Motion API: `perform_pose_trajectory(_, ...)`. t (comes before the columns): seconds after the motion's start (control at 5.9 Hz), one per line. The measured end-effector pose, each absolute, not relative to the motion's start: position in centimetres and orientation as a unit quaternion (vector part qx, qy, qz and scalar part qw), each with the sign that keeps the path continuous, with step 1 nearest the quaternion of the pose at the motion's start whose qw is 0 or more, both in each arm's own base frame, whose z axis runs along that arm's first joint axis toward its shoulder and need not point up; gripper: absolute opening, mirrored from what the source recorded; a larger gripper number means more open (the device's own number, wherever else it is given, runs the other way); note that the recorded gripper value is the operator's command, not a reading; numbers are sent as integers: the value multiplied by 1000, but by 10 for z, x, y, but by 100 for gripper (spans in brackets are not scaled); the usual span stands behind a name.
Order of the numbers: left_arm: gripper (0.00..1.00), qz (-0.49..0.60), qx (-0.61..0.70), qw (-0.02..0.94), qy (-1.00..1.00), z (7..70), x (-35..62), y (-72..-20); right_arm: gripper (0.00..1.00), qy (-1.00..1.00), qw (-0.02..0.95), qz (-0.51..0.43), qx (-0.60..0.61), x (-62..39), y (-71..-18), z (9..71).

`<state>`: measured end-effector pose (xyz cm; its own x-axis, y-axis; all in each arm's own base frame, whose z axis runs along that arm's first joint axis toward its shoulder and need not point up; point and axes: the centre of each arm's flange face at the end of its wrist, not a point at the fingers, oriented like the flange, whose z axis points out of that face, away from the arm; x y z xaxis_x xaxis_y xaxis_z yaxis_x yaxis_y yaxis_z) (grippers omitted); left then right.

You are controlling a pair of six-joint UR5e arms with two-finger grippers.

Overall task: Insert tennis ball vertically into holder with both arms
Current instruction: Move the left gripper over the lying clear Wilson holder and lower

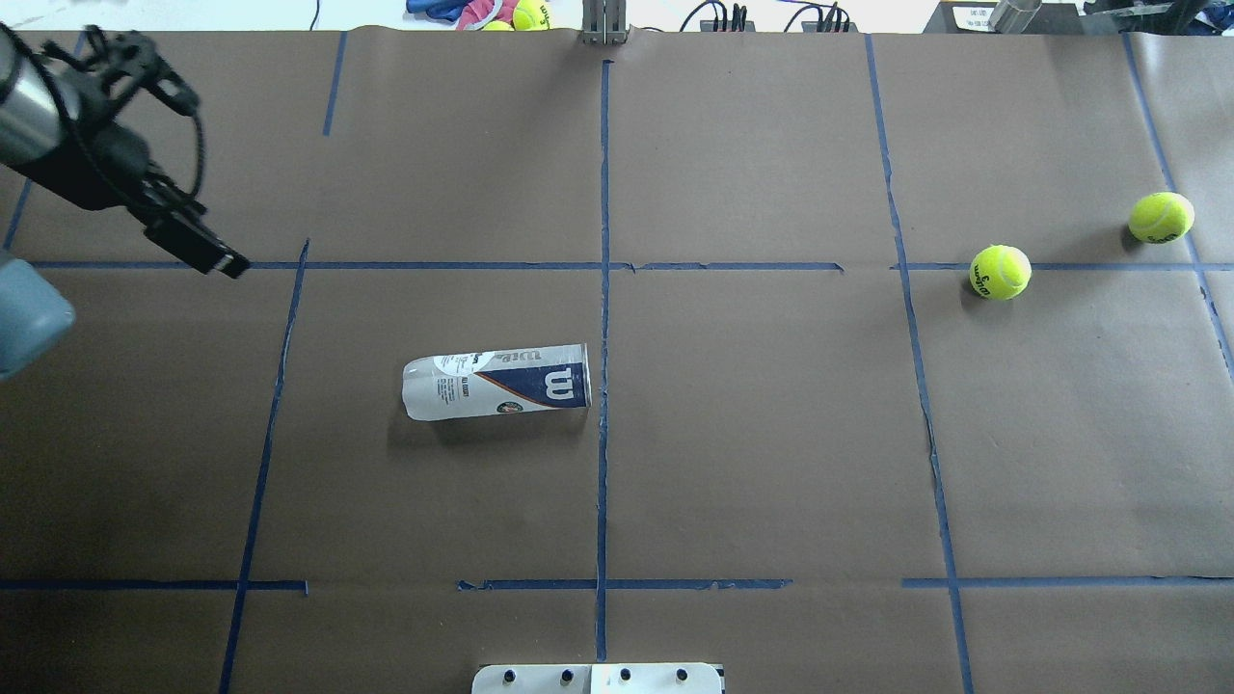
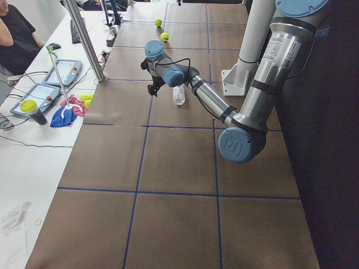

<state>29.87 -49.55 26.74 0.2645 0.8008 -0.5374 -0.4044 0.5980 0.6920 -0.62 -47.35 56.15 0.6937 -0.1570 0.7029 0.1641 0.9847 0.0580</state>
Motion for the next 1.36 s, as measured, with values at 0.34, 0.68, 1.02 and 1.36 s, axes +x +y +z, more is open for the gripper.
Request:
perform_pose_trajectory(0.34, 100, 452, 264, 738, 426, 199, 394, -461, 100, -381, 920, -86, -5, -6, -475, 562)
perform_pose_trajectory(0.68, 100, 483, 282, 745, 363, 153, 466, -461, 100, -381, 920, -86, -4, -6, -477, 561)
perform_pose_trajectory(1.02, 100, 533, 279, 746, 287, 140, 523, -446, 100, -382, 920, -86, -4, -6, -477, 561)
perform_pose_trajectory(1.36, 100, 575, 270, 733, 243, 145, 557, -441, 100, -382, 920, -87, -3, -6, -477, 559)
